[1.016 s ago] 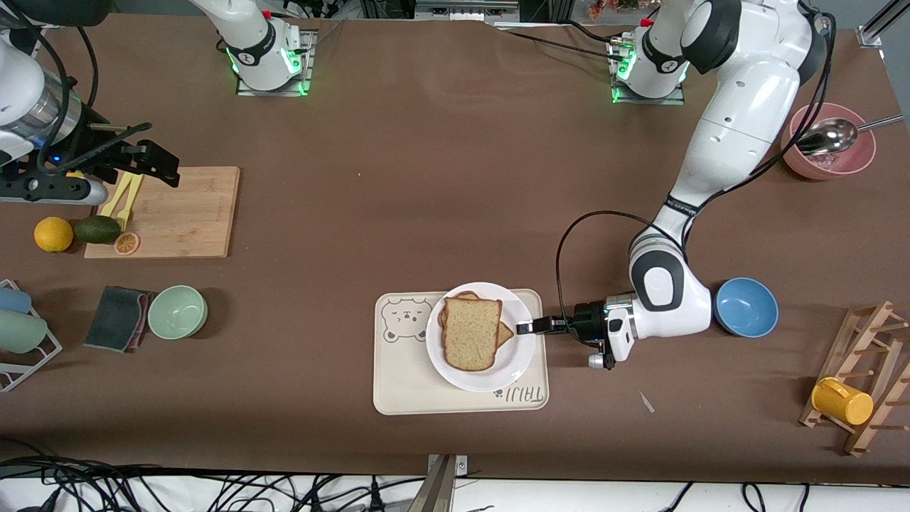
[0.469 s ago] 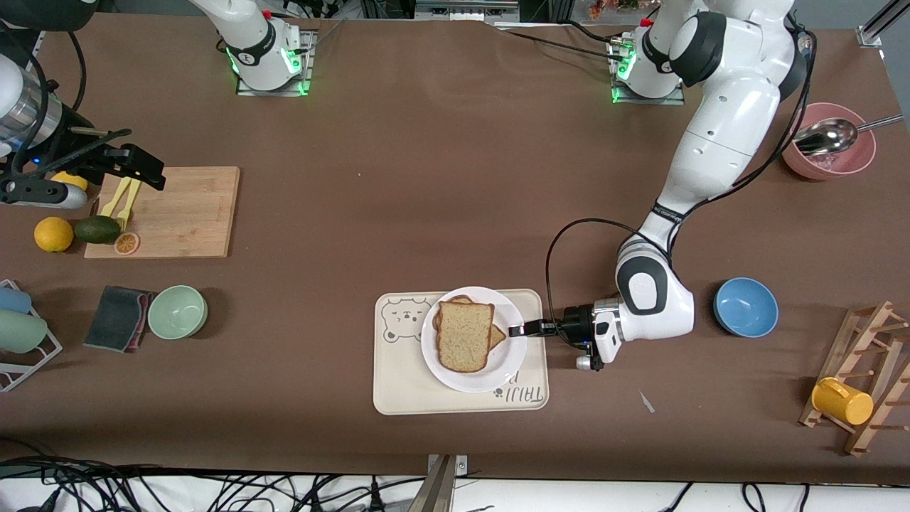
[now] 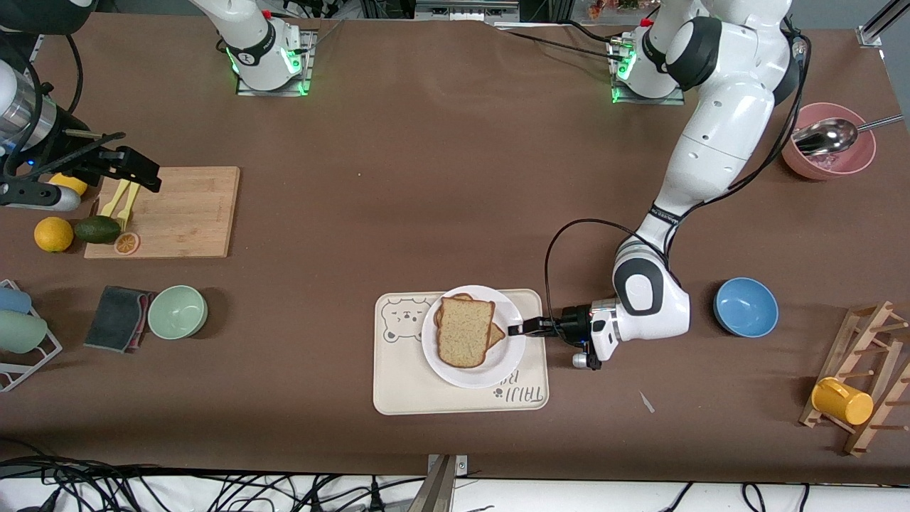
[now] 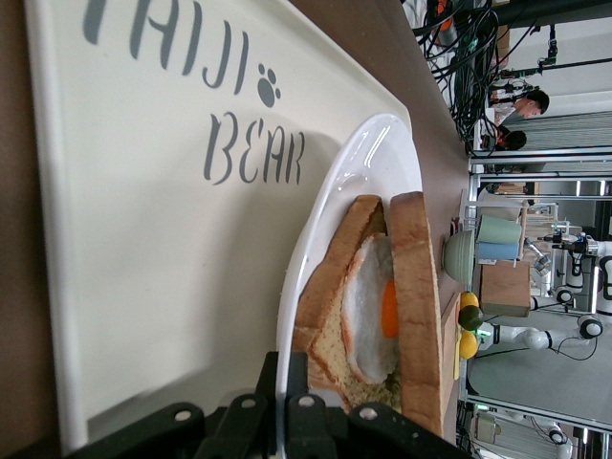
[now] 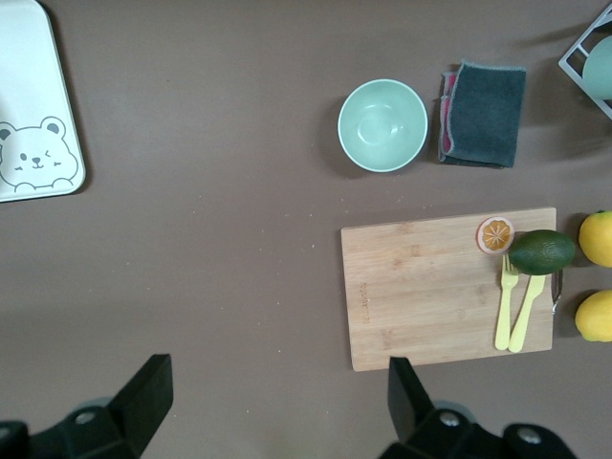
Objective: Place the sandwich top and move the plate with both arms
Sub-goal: 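Hold the plate on the placemat with the left gripper, then release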
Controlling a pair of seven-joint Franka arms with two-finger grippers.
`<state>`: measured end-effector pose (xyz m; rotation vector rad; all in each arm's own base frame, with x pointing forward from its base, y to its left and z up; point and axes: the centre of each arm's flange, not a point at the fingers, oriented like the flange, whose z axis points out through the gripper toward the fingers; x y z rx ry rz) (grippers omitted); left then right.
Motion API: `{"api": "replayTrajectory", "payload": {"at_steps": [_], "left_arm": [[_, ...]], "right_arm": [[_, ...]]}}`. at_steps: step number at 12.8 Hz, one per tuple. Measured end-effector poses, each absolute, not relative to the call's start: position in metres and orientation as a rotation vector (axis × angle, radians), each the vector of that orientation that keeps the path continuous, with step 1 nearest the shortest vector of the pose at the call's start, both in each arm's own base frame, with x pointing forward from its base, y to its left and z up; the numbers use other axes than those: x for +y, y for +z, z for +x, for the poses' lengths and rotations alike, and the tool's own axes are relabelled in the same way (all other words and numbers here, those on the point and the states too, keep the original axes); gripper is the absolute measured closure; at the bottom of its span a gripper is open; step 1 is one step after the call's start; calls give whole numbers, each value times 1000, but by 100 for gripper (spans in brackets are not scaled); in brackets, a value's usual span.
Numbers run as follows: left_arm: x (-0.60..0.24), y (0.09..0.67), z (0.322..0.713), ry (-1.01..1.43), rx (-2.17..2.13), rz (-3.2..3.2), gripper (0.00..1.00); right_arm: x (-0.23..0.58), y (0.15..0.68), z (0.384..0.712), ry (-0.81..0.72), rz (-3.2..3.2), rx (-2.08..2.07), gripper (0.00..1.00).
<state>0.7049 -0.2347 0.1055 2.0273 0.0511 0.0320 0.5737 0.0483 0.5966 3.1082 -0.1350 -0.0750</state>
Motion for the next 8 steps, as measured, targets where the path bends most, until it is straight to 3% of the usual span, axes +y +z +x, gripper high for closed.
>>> {"api": "replayTrajectory", "payload": {"at_steps": [2,5,6,8], "left_arm": [[-238,107,705,29,50,2026,91],[-242,115,709,14,55,2041,59],[-242,119,711,-4,63,2062,53],[-241,130,715,-54,96,2118,57]], "right_arm": [[41,597,574,-76,3109,-157,0],[24,597,575,-77,3116,-172,0],[24,597,575,-77,3116,-170,0],[27,597,575,-76,3117,-161,0]]}}
